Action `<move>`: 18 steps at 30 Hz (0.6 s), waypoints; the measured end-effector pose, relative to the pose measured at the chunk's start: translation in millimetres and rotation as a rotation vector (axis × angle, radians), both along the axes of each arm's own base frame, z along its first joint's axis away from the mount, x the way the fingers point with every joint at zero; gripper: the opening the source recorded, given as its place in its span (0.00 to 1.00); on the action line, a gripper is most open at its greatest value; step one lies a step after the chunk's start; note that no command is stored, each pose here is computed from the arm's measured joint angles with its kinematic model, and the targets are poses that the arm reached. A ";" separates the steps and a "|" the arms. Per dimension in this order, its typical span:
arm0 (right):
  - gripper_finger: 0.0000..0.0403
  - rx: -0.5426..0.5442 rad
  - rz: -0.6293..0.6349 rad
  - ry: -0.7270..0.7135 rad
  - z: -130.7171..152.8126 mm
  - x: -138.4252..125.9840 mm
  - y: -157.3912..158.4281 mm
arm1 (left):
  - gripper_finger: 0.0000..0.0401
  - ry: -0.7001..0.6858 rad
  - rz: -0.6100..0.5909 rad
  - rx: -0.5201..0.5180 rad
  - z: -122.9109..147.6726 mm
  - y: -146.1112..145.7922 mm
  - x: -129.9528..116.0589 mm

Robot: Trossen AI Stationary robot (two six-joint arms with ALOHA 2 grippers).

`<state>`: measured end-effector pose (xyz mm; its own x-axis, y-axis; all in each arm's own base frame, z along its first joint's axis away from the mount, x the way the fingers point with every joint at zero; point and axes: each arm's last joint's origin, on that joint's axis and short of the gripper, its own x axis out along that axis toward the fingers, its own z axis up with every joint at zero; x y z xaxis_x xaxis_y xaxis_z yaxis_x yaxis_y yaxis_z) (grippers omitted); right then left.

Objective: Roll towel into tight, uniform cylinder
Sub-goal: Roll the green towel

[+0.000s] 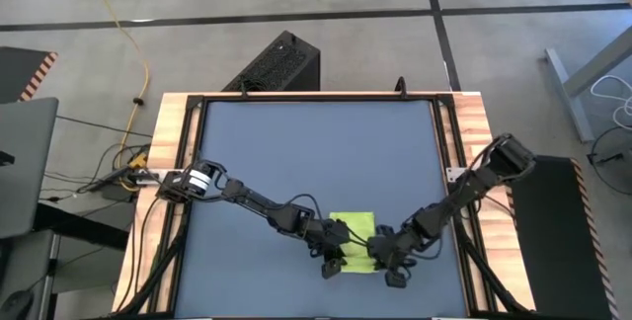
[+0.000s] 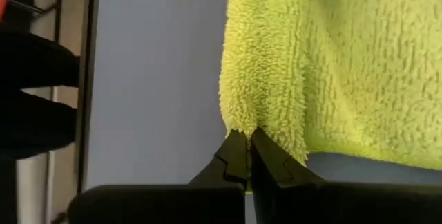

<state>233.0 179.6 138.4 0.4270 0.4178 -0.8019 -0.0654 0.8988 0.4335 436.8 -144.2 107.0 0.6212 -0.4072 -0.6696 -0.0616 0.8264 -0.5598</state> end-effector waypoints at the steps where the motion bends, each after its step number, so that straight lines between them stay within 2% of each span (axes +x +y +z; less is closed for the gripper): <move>1: 0.05 0.016 -0.012 -0.001 0.7 2.9 -2.5 | 0.22 -0.017 -0.003 -0.008 1.2 -0.6 1.0; 7: 0.05 0.123 -0.057 -0.054 7.4 23.9 -19.7 | 0.22 -0.119 -0.067 -0.023 7.0 -4.2 5.3; 13: 0.05 0.149 -0.079 -0.016 6.2 26.0 -25.5 | 0.22 -0.039 -0.101 -0.020 3.7 -3.3 0.3; 18: 0.05 0.173 -0.145 0.049 -7.1 13.6 -27.4 | 0.22 -0.019 -0.091 -0.020 2.9 -5.6 -1.4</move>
<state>246.6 152.2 131.3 0.4547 0.4882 -0.7449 0.0844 0.8090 0.5818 435.4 -149.8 109.9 0.5934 -0.4756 -0.6494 0.0241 0.8169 -0.5763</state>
